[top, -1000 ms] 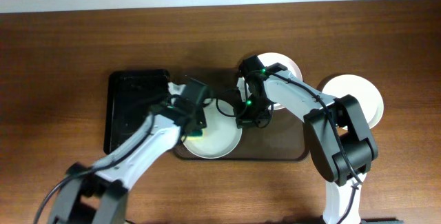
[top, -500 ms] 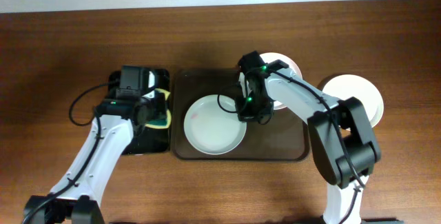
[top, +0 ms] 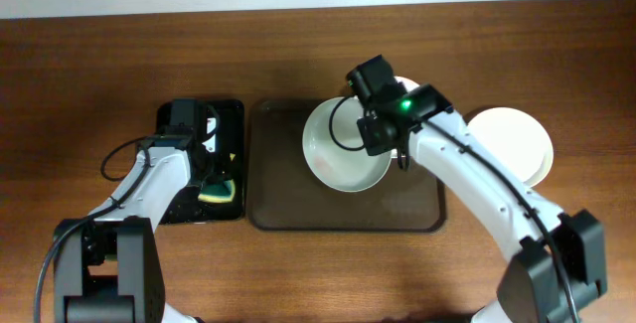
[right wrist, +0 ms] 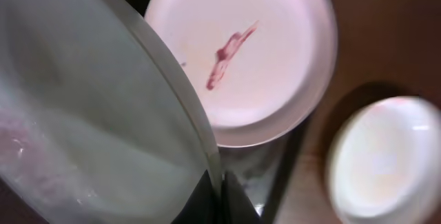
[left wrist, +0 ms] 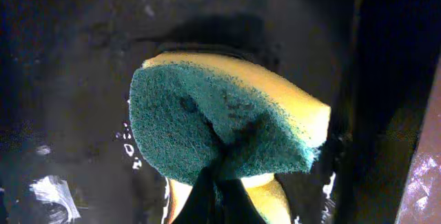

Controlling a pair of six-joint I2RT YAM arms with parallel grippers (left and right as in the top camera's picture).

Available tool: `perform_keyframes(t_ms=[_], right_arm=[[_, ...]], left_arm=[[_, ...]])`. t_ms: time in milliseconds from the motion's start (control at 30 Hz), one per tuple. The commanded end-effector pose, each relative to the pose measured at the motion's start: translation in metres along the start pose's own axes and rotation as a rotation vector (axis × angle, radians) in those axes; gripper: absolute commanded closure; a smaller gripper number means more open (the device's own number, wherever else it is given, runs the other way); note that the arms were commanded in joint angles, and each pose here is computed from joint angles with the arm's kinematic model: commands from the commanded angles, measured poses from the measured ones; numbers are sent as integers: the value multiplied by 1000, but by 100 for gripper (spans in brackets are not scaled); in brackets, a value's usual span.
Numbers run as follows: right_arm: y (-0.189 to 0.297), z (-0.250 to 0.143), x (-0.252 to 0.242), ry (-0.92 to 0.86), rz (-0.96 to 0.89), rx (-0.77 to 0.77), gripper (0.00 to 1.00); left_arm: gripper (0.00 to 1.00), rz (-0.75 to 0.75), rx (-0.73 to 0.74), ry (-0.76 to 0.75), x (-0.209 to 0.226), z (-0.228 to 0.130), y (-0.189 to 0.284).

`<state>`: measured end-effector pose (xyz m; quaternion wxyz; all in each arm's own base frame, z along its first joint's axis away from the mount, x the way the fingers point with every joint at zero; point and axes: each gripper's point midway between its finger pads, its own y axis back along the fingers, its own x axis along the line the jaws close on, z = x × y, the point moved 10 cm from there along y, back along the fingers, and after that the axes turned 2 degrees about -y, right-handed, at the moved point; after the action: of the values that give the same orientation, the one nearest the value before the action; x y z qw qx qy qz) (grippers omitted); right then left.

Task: Clean dirty plates on tray and stack at the side
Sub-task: 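Lift the cleaned plate with the right gripper and carry it right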

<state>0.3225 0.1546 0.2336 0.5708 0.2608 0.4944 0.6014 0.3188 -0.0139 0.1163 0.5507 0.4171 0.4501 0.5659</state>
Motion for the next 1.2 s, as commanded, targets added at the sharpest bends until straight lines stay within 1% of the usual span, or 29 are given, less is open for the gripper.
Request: perform_keyframes(t_ms=[0,100,333,533,600,700,767,867,1033,1167], right_arm=[[33,6,-1,50,-257,-143,96],[45,5,13,99,-374,-208,96],[63,4,33,137,-503,-314,96],[64,5,33,124,-513,-328,96],[63,5,32,90,-509,-335,96],[60,6,28,8,-481,-338,96],[53,8,21,-56,-418,-310,96],[35,12,-1,-196,-279,-227,96],[9,14,-53,-422,-114,-101,96],[-13,5,-122,-663,49,-1,96]], left_arm=[[100,-8,26,-14,0,-2,-9],[100,-8,25,-14,0,-2,-9],[100,-8,26,-14,0,-2,-9],[100,-8,26,-14,0,-2,-9],[100,-9,25,-14,0,-2,-9],[100,-8,26,-14,0,-2,-9],[100,-8,26,-14,0,-2,-9],[100,-9,26,-14,0,-2,-9],[99,-9,26,-14,0,-2,-9],[100,-9,26,-14,0,-2,-9]])
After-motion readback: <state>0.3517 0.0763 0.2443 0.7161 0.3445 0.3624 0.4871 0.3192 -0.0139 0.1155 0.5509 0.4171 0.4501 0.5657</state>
